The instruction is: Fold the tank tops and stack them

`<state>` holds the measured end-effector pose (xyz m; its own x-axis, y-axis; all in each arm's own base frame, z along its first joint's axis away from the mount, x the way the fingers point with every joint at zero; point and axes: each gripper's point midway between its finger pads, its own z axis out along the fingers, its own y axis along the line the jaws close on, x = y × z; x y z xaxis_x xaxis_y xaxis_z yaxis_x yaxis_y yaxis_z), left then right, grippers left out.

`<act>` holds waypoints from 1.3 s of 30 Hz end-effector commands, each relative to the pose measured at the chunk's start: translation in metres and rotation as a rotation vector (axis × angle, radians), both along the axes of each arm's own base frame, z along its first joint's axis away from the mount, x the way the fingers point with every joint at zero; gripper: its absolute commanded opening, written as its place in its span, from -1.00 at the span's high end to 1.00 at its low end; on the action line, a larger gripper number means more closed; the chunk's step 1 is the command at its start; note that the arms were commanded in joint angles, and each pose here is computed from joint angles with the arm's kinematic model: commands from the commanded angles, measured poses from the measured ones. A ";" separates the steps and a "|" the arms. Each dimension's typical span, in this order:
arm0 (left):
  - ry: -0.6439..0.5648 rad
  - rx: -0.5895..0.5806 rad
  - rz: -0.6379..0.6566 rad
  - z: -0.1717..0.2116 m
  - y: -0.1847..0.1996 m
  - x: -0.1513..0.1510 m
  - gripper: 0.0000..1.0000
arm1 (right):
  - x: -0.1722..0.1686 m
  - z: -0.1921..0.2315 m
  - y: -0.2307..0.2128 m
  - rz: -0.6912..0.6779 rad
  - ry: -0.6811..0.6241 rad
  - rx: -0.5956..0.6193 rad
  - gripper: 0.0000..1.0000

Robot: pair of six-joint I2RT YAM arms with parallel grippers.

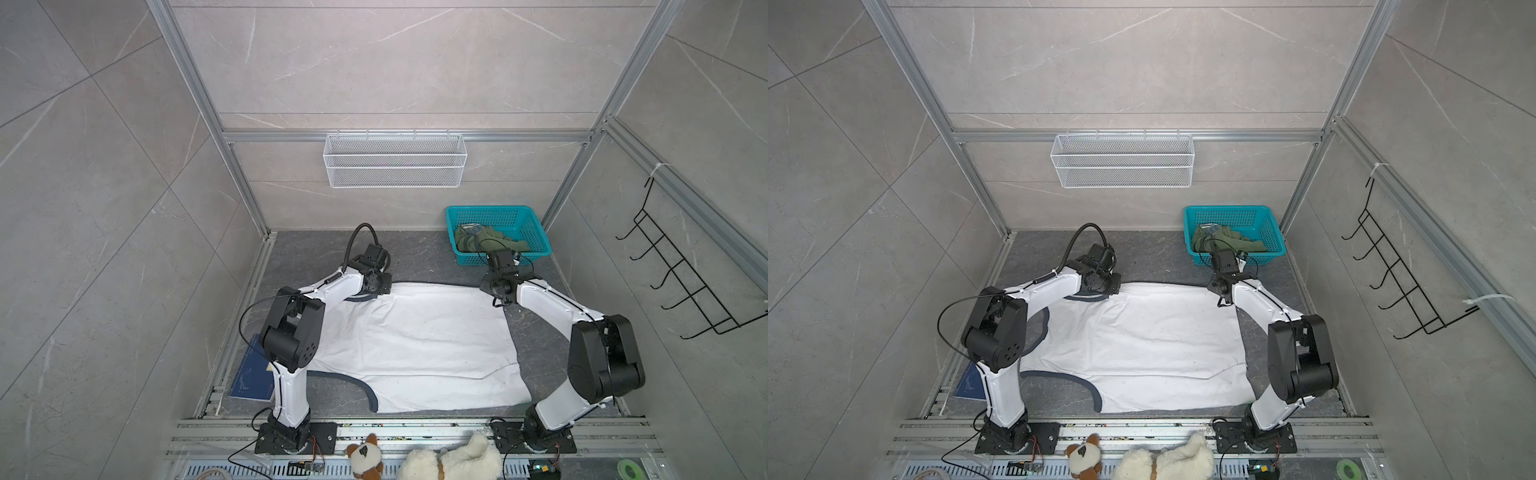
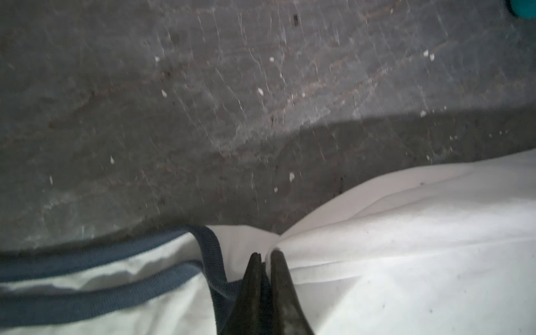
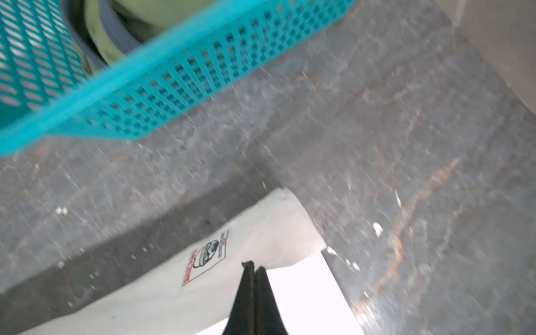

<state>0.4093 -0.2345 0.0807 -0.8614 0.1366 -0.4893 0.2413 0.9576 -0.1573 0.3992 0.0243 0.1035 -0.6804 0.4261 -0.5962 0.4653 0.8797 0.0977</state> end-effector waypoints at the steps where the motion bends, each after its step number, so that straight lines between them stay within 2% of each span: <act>1: -0.110 -0.058 0.010 0.043 -0.002 -0.009 1.00 | -0.020 0.005 -0.003 -0.012 -0.017 0.022 1.00; 5: -0.108 -0.071 -0.004 0.037 -0.005 -0.033 1.00 | -0.046 0.002 -0.005 -0.012 -0.008 0.042 1.00; 11: -0.088 -0.024 -0.004 0.016 -0.006 -0.060 1.00 | -0.075 -0.015 -0.004 0.002 0.029 0.069 1.00; 21: -0.071 0.008 0.013 -0.001 -0.008 -0.079 1.00 | -0.103 -0.040 -0.002 0.003 0.088 0.108 1.00; 26: -0.067 0.006 0.042 -0.009 -0.004 -0.086 1.00 | -0.107 -0.049 0.004 0.014 0.113 0.143 1.00; 32: -0.056 0.005 0.060 -0.014 0.000 -0.092 0.99 | -0.111 -0.051 0.001 0.006 0.115 0.121 1.00; 36: -0.058 -0.009 0.043 -0.012 -0.006 -0.097 0.80 | -0.112 -0.055 -0.003 -0.007 0.136 0.101 1.00; 39: -0.062 -0.028 0.044 -0.005 -0.008 -0.099 0.52 | -0.111 -0.051 -0.004 -0.010 0.130 0.091 1.00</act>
<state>0.3088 -0.2371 0.0543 -0.8574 0.1209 -0.5003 0.2118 0.9688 -0.1288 0.2924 0.0252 0.0536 -0.7464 0.4805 -0.4605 0.4687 0.8707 0.1488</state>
